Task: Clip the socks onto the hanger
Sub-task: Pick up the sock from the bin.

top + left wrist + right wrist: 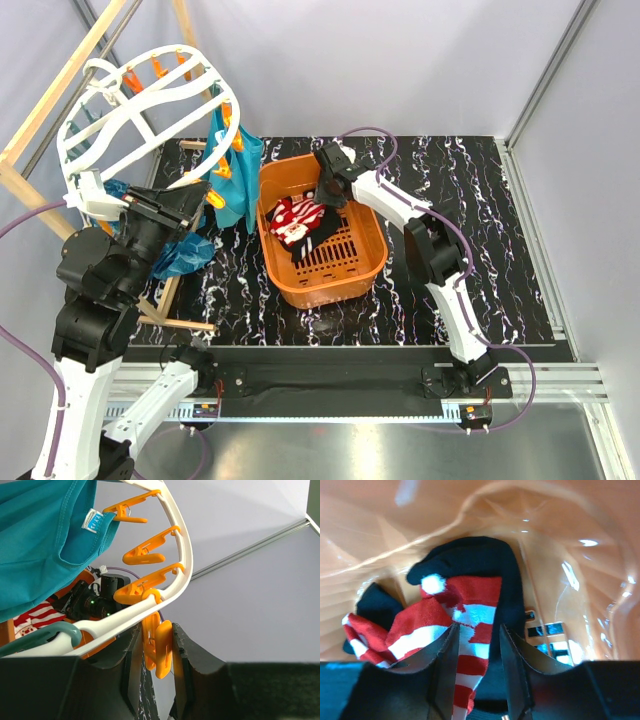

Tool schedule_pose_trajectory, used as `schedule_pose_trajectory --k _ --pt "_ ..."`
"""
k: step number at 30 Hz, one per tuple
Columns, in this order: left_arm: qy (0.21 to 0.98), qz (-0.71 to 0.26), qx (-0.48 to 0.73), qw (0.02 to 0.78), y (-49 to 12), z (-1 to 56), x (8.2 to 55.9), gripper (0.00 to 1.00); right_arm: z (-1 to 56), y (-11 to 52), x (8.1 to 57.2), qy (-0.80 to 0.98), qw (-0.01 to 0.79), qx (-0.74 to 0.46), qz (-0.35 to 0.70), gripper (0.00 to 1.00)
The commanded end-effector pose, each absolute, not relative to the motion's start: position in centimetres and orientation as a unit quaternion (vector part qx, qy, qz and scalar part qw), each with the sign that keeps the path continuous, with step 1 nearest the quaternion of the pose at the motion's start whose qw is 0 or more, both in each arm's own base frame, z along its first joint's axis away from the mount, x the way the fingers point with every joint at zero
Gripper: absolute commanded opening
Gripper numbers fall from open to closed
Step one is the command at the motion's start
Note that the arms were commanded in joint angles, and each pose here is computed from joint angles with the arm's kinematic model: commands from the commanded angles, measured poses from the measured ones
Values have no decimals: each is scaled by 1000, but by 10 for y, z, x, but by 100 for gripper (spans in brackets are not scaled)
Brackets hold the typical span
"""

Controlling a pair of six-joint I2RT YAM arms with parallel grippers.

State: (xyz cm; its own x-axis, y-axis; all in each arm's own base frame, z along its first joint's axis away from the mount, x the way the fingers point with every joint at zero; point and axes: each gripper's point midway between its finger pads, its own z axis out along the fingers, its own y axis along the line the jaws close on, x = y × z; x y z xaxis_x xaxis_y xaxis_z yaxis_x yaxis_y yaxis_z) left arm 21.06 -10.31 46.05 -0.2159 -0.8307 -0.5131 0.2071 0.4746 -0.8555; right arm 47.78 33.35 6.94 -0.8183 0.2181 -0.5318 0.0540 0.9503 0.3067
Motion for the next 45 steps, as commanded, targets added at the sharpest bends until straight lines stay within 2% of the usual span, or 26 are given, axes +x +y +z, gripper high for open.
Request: schedule_pose_trajectory --k 1,5,14,18,21,22,25,28,33,36,40,45 --pt "634 -479 -211 569 -114 470 198 0 64 350 475 943 279 60 173 43" --pt "634 -479 -211 568 -114 470 197 0 63 350 474 944 275 66 172 42" --pt "632 -480 -210 571 -113 473 194 0 34 336 463 956 256 71 121 49" --pt "632 -481 -209 570 -113 473 194 0 24 333 462 958 256 65 111 47" --pt "632 -482 -210 569 -114 473 194 0 24 334 466 955 266 62 111 43" --pt "633 -482 -211 568 -113 472 194 0 25 335 467 954 270 60 115 34" --pt "631 -481 -212 570 -113 473 193 0 31 338 470 948 284 59 129 15" --pt "631 -482 -212 570 -112 474 193 0 43 337 475 942 304 57 131 1" --pt "633 -478 -213 570 -112 473 193 0 106 333 481 920 369 26 128 0" --pt "633 -477 -213 571 -111 472 192 0 146 340 471 907 401 -38 122 0" --pt "633 -475 -213 573 -110 472 191 0 165 345 450 897 408 -131 108 0" --pt "634 -475 -214 572 -110 469 193 0 167 362 408 880 397 -216 143 0"
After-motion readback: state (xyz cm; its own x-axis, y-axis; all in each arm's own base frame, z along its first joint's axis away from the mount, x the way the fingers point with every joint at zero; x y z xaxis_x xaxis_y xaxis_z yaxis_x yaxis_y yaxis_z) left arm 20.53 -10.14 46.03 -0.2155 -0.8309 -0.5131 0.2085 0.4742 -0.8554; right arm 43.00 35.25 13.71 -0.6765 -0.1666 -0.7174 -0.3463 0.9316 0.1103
